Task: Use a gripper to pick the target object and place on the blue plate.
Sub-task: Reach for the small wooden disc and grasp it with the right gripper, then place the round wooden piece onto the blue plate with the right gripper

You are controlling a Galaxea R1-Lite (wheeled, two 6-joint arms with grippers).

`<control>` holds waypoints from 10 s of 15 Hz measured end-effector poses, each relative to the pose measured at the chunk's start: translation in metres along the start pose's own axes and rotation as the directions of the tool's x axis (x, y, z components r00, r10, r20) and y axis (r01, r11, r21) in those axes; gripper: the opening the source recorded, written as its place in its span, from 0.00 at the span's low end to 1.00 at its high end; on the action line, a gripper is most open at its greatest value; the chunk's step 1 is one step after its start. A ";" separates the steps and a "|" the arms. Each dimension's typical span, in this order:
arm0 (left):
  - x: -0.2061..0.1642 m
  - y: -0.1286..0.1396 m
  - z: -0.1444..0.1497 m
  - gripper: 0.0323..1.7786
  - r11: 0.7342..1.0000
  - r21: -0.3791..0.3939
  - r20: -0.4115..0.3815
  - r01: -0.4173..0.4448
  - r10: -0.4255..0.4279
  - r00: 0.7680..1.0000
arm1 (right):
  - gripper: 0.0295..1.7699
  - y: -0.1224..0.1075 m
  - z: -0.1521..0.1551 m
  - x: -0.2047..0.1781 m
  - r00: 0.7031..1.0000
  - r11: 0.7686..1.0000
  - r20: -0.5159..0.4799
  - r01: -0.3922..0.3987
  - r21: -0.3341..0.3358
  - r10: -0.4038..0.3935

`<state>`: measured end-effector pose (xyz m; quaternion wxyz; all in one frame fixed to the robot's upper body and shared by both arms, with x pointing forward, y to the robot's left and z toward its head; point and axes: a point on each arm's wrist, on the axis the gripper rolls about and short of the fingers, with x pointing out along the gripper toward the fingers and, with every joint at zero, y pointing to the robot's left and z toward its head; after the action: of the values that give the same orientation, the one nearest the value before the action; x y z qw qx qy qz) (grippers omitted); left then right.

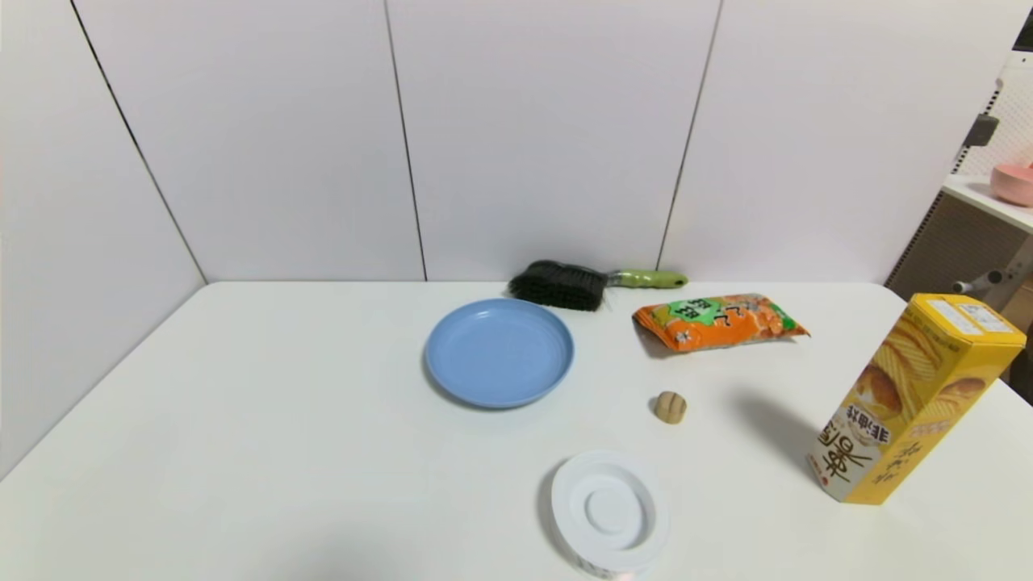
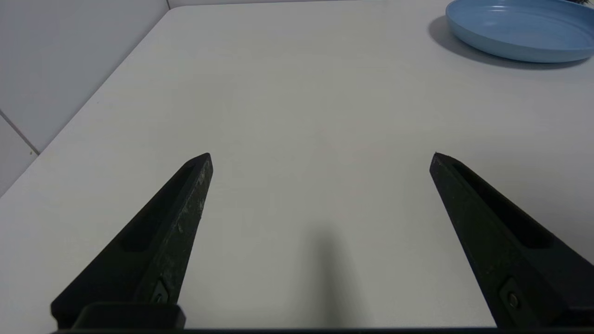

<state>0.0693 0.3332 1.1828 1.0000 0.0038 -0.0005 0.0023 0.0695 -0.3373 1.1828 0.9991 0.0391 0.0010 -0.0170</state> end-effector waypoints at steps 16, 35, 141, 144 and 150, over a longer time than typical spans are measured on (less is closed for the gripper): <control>0.000 0.000 0.000 0.95 1.000 0.000 0.000 0.000 0.000 1.000 | 0.96 0.046 0.125 0.087 0.775 0.805 -0.251 -0.592 0.028 0.579; 0.000 0.000 0.000 0.95 1.000 0.000 0.000 0.000 0.000 1.000 | 0.96 0.128 0.133 0.215 0.572 0.864 -0.715 -0.494 0.091 0.403; 0.000 0.000 0.000 0.95 1.000 0.000 0.000 0.000 0.000 1.000 | 0.25 0.316 0.089 0.304 0.785 0.981 -0.589 -0.147 0.124 0.192; 0.000 0.000 0.000 0.95 1.000 0.000 0.000 0.000 0.000 1.000 | 0.31 0.321 0.078 0.309 0.779 0.983 -0.600 -0.145 0.112 0.184; 0.000 0.000 0.000 0.95 1.000 0.000 0.000 0.000 0.000 1.000 | 0.67 0.318 0.072 0.315 0.775 0.987 -0.612 -0.129 0.096 0.160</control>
<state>0.0693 0.3332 1.1828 1.0000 0.0038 -0.0005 0.0023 0.3950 -0.0364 1.2782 0.9408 0.0667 0.3241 0.0734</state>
